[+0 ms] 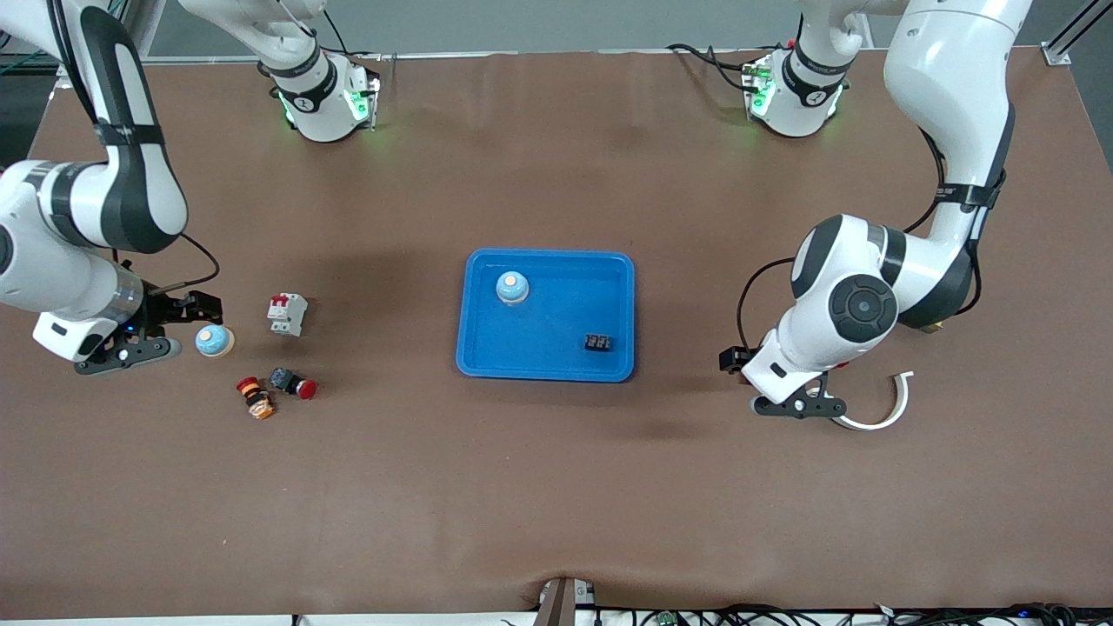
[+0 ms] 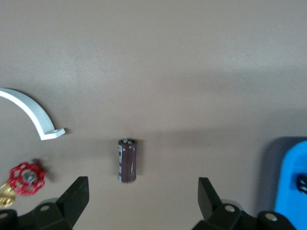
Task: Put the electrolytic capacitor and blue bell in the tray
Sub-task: 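Move the right gripper to the second bell while the left gripper reaches the capacitor, then grasp the second bell with the right gripper while the left gripper grasps the capacitor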
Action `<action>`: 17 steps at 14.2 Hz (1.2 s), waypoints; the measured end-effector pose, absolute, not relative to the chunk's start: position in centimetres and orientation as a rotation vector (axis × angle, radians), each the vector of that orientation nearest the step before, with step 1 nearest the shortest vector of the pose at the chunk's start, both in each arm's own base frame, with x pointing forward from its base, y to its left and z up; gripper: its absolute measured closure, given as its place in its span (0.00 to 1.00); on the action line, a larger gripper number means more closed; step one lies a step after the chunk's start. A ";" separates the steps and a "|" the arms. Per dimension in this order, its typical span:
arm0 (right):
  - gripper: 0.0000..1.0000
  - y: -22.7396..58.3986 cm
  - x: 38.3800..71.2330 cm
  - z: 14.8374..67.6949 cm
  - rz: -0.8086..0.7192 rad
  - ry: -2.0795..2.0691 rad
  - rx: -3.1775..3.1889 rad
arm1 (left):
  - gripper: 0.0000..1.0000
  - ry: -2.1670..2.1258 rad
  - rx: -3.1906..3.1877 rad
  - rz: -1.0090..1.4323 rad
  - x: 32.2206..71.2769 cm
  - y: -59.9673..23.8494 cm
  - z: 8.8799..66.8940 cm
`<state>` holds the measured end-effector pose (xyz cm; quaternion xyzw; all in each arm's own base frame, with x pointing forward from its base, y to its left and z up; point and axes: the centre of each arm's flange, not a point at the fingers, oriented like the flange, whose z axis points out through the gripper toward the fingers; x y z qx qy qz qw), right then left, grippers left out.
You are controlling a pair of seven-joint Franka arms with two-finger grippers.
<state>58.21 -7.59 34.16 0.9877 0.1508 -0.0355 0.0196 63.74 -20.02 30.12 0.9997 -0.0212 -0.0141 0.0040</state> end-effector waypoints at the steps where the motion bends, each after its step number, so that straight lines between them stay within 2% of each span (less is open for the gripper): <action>1: 0.00 -8.5 57.8 33.0 -0.087 0.511 3.056 | 0.00 -0.077 3.130 -0.036 63.1 -19.4 29.1; 10: 0.00 -12.3 56.6 27.7 -0.100 0.610 3.044 | 0.00 -0.100 3.079 0.122 56.9 -16.8 22.1; 17: 0.00 -12.3 54.1 23.9 -0.070 0.624 3.039 | 0.00 -0.089 3.079 0.117 57.1 -16.2 21.3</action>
